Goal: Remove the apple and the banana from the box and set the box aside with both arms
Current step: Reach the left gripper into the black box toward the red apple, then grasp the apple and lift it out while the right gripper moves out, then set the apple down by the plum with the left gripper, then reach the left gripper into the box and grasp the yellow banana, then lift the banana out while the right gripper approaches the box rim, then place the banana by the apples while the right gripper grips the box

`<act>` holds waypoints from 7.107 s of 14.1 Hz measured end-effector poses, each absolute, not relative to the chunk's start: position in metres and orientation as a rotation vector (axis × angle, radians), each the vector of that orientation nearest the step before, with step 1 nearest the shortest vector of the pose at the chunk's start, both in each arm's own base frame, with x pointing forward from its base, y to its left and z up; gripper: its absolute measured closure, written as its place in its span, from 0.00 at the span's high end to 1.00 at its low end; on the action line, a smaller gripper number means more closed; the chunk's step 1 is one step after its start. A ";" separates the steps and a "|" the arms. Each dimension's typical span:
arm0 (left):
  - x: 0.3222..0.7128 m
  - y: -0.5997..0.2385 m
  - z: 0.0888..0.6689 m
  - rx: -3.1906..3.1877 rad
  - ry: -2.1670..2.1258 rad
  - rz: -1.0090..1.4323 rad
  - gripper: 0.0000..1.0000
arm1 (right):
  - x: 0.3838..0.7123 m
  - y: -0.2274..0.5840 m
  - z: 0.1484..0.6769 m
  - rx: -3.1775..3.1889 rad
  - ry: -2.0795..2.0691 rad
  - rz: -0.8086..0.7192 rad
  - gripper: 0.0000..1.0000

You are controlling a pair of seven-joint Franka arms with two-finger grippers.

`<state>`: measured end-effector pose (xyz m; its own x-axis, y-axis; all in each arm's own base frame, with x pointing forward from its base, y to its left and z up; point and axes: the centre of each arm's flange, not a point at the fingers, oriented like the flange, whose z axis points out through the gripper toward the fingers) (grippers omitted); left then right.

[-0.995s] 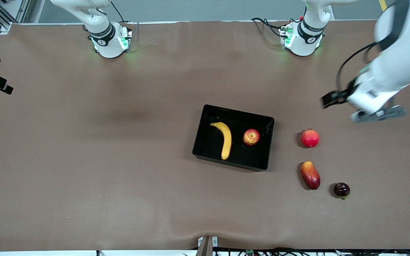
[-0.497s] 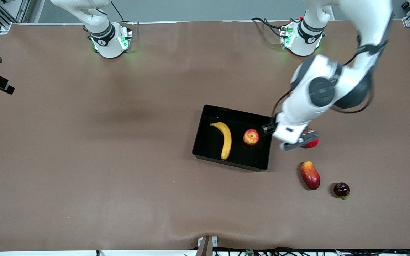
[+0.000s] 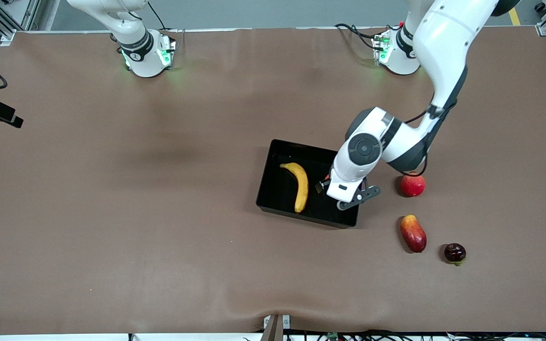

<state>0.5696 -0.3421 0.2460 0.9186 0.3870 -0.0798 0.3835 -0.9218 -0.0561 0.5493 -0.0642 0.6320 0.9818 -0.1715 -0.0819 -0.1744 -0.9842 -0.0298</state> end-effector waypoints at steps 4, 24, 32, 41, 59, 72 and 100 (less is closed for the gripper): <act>0.561 -0.346 0.209 -3.005 -0.578 0.188 1.00 | 0.568 -0.067 0.613 -3.095 0.278 0.100 1.00; 0.654 -0.042 0.355 -2.977 -0.407 0.157 0.77 | 0.677 0.139 0.431 -3.128 0.031 -0.096 1.00; 0.665 0.126 0.216 -3.035 -0.194 -0.011 0.77 | 0.750 0.124 0.323 -3.046 0.108 -0.587 1.00; 0.674 0.076 0.293 -3.019 -0.088 -0.081 1.00 | 0.784 0.128 0.287 -2.994 0.098 -0.768 1.00; 0.546 -0.423 0.267 -3.111 0.207 0.039 1.00 | 0.721 0.182 0.230 -3.017 0.106 0.246 1.00; 0.535 -0.458 0.189 -3.142 0.114 0.009 0.44 | 0.665 0.204 0.291 -2.919 -0.129 0.765 1.00; 0.622 0.027 0.274 -3.040 0.298 0.074 0.38 | 0.572 0.487 0.216 -3.098 0.124 0.116 0.70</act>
